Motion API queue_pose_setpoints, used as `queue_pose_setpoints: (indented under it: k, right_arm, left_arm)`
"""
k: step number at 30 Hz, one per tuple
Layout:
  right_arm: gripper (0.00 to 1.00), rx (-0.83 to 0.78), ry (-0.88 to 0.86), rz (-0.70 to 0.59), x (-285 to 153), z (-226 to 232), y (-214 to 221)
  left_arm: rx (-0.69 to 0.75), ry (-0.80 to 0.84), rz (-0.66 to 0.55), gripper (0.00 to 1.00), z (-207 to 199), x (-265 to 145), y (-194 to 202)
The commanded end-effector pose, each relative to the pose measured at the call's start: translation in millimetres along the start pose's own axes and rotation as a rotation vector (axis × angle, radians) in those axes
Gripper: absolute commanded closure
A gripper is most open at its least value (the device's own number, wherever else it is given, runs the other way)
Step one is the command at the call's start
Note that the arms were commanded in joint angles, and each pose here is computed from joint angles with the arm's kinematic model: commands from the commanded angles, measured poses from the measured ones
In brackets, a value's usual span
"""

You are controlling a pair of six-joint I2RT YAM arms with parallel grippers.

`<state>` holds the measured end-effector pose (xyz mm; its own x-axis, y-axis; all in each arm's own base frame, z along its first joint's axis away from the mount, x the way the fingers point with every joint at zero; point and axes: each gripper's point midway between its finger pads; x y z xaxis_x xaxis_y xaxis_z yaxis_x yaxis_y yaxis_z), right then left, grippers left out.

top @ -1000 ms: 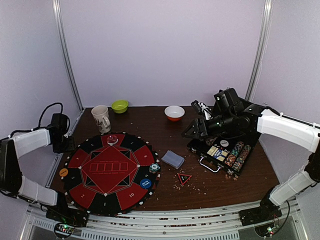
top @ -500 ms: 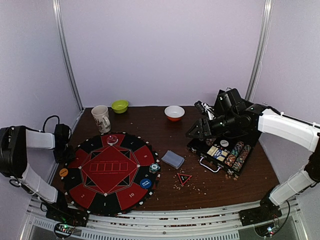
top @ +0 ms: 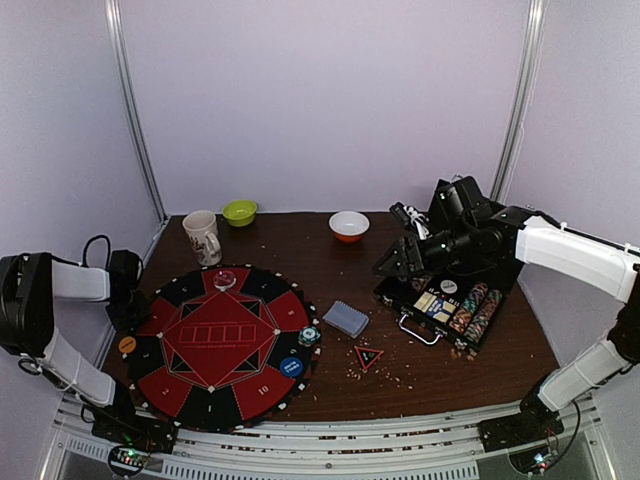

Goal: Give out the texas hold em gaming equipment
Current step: Place the poker chips pile at the big blind area.

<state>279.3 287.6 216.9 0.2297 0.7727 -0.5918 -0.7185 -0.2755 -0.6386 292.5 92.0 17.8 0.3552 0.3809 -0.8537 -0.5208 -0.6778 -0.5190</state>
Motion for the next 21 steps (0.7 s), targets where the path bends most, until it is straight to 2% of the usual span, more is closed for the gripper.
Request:
queue_pose_setpoints:
  k: [1, 9, 17, 21]
  right_arm:
    - [0.33, -0.026, -0.014, -0.029, -10.0, 6.9, -13.7]
    - [0.33, -0.035, -0.022, -0.046, -15.4, 10.9, -19.6]
    - [0.33, -0.038, -0.026, -0.049, -17.7, 11.9, -23.6]
    - [0.32, -0.038, -0.029, -0.050, -18.0, 12.7, -24.9]
  left_arm:
    - [-0.037, -0.069, 0.066, 0.81, 20.4, 13.9, 27.5]
    - [-0.056, -0.080, 0.065, 0.58, 25.8, 12.9, 31.3]
    - [-0.060, -0.077, 0.057, 0.47, 26.1, 11.3, 30.1]
    - [-0.064, -0.069, 0.049, 0.33, 25.5, 8.2, 27.4]
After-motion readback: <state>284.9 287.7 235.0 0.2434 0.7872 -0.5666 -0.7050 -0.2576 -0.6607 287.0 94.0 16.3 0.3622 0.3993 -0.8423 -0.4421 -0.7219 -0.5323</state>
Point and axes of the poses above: each gripper's point midway between its finger pads, its own x axis out along the fingers, its own z axis along the line the jaws close on, y = z × x, and after that the axes turned 10 degrees about -x, right-handed
